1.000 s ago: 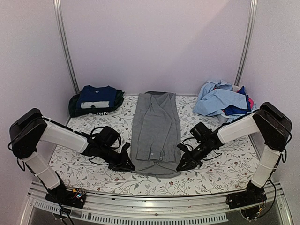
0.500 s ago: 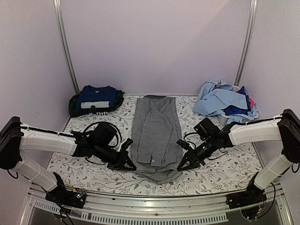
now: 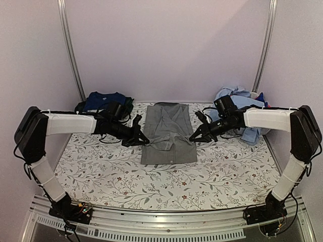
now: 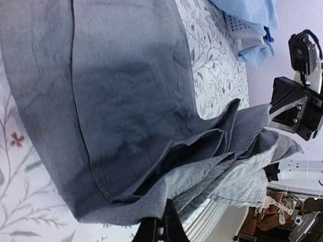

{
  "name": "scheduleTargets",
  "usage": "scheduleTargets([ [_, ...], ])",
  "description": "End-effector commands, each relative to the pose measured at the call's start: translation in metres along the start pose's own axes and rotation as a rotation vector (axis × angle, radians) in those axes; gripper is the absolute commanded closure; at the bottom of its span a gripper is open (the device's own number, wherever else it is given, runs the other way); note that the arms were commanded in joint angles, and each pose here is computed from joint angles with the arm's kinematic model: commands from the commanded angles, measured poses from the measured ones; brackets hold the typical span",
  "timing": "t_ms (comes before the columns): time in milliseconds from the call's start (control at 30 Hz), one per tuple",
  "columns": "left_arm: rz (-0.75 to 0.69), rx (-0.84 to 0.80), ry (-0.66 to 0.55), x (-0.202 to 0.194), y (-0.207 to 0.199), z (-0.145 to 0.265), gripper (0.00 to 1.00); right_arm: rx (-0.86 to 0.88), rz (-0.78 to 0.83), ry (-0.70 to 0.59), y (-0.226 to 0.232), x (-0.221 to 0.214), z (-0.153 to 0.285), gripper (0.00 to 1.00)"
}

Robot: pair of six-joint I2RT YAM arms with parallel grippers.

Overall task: Fold and stack the mixed laundry pile
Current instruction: Fold the rectangle-folded shirt at the center of the board.

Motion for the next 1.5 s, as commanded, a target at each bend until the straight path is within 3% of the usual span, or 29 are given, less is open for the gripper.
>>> scheduleTargets([
  [0,-0.012,0.03,-0.06,0.051,0.026,-0.002,1.0,-0.018,0.035,-0.061,-0.007,0.051,0.0,1.0],
  [200,0.013,0.06,-0.089,0.101,0.068,-0.02,1.0,-0.03,0.038,-0.12,-0.023,0.121,-0.012,1.0],
  [367,0.046,0.063,-0.094,0.124,0.098,-0.037,1.0,-0.056,-0.001,-0.141,-0.051,0.154,-0.026,1.0],
  [633,0.058,0.059,-0.104,0.147,0.12,-0.054,0.99,-0.089,-0.048,-0.134,-0.086,0.168,-0.041,1.0],
  [1200,0.02,0.073,-0.19,0.179,0.134,-0.047,0.97,-0.089,-0.035,-0.218,-0.095,0.205,-0.027,1.0],
  [1367,0.029,0.07,-0.191,0.182,0.146,-0.059,0.95,-0.08,-0.035,-0.225,-0.105,0.218,-0.032,0.97],
  [1467,0.019,0.082,-0.202,0.19,0.15,-0.062,0.89,-0.065,-0.021,-0.245,-0.102,0.229,-0.031,0.89],
])
Point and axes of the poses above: each gripper's point midway between its finger pads, its own z axis back along the fingers, its own y axis along the line the jaws close on, x = y × z, the point moved 2 cm from there along z, back along the fingers, and after that the axes turned 11 degrees about -z, right-handed, at the moved point
